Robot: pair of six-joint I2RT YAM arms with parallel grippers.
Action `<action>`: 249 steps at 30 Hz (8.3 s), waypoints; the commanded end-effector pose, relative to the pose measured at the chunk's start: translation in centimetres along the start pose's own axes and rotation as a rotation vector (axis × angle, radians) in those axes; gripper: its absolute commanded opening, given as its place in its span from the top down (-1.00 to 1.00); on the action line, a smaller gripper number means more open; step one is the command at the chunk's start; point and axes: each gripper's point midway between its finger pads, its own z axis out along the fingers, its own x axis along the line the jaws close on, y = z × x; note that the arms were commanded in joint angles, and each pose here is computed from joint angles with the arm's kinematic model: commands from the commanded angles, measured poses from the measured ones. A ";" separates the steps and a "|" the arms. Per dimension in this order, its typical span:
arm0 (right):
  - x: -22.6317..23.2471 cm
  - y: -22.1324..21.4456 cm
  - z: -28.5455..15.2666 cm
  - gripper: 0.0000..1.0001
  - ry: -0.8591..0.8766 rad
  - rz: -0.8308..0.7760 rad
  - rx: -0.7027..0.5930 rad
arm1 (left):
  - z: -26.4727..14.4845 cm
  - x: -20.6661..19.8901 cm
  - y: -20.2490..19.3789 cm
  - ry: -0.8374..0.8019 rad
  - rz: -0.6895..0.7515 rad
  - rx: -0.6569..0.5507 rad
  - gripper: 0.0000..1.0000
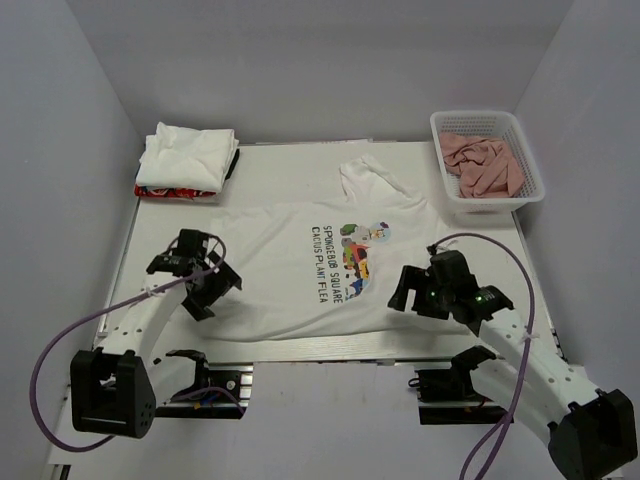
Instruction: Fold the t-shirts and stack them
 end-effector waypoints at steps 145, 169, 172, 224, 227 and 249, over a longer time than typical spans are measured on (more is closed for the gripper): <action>6.4 30.7 2.2 1.00 -0.156 -0.768 -0.622 | 0.3 -11.4 19.4 0.110 0.160 -0.437 1.00; 0.3 12.4 -3.3 1.00 -0.324 -0.490 -0.275 | -0.5 -4.9 12.1 0.239 0.077 -0.418 1.00; -0.8 9.9 -3.1 1.00 -0.346 -0.427 -0.215 | 0.0 -3.3 11.3 0.299 0.034 -0.403 1.00; 3.0 4.9 5.9 -0.80 0.036 -0.247 0.122 | 6.7 -4.0 3.3 0.197 0.219 -0.053 -1.00; 5.0 4.7 4.5 -0.80 0.136 -0.232 0.091 | 6.7 -4.6 3.7 0.189 0.218 -0.060 -1.00; -2.5 10.5 -1.8 -0.80 -0.475 -0.045 -0.261 | 4.7 -5.1 6.2 0.227 0.197 -0.152 -1.00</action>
